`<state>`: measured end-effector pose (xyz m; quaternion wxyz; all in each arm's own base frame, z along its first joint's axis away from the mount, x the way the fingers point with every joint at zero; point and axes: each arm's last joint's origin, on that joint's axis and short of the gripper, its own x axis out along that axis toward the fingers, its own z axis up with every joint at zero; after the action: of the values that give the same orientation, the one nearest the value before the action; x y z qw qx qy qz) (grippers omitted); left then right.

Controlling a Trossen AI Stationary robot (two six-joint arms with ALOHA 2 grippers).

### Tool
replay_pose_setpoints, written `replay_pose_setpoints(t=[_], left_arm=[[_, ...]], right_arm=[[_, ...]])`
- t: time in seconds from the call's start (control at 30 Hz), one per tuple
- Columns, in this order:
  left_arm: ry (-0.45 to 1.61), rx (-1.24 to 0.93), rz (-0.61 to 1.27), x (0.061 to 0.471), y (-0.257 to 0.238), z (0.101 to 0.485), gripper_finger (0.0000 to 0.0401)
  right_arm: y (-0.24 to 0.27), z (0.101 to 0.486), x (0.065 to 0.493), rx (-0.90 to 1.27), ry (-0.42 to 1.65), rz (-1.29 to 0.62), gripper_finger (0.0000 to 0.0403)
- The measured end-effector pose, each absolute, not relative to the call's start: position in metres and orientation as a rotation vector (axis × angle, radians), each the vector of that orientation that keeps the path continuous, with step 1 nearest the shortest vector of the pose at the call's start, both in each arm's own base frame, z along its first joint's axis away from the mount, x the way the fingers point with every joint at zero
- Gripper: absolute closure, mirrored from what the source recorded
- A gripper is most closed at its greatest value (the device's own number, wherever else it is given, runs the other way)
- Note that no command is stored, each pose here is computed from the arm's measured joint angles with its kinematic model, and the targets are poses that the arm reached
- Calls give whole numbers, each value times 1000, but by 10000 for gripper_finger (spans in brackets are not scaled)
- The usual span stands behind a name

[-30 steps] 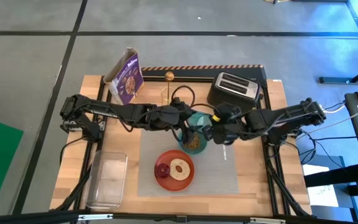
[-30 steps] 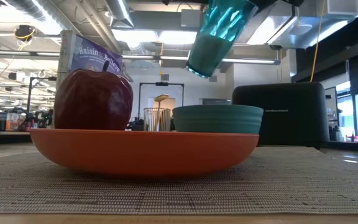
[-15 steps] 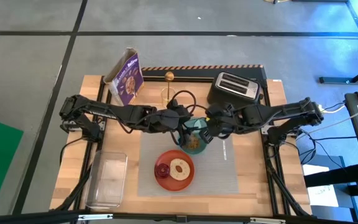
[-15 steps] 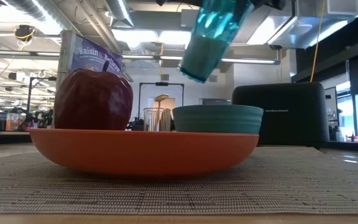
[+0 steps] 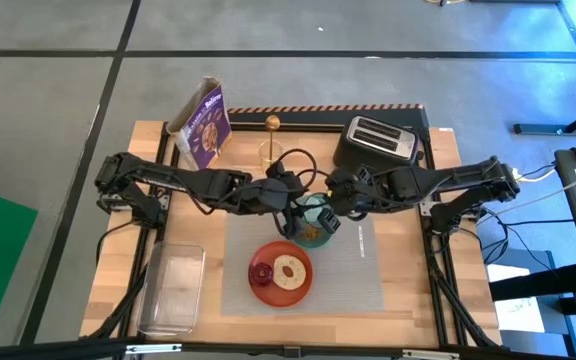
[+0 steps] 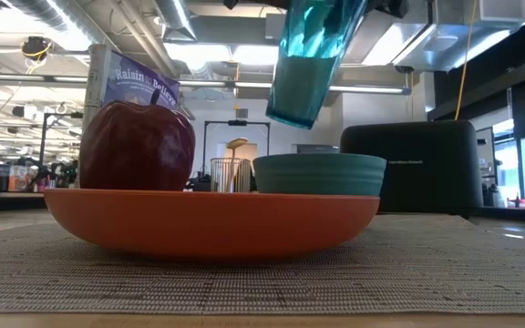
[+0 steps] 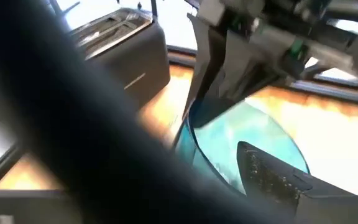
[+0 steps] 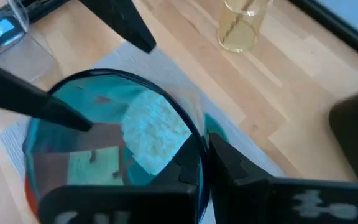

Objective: Arrange a breakfast setting
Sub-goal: Put the cup of grain rice on the table mat

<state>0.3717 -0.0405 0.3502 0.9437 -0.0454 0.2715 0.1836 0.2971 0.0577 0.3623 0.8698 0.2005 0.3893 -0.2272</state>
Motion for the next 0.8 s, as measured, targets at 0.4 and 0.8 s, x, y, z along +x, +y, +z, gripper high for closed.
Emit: replay_pose_setpoints(t=[0.4,0.8], left_arm=[[601,-115,413,367,-39,346,230],[761,-104,495,337,-44,378,230]], right_arm=[[57,373,313,319,678,-345,401],[33,368,350,358,555,-269,401]])
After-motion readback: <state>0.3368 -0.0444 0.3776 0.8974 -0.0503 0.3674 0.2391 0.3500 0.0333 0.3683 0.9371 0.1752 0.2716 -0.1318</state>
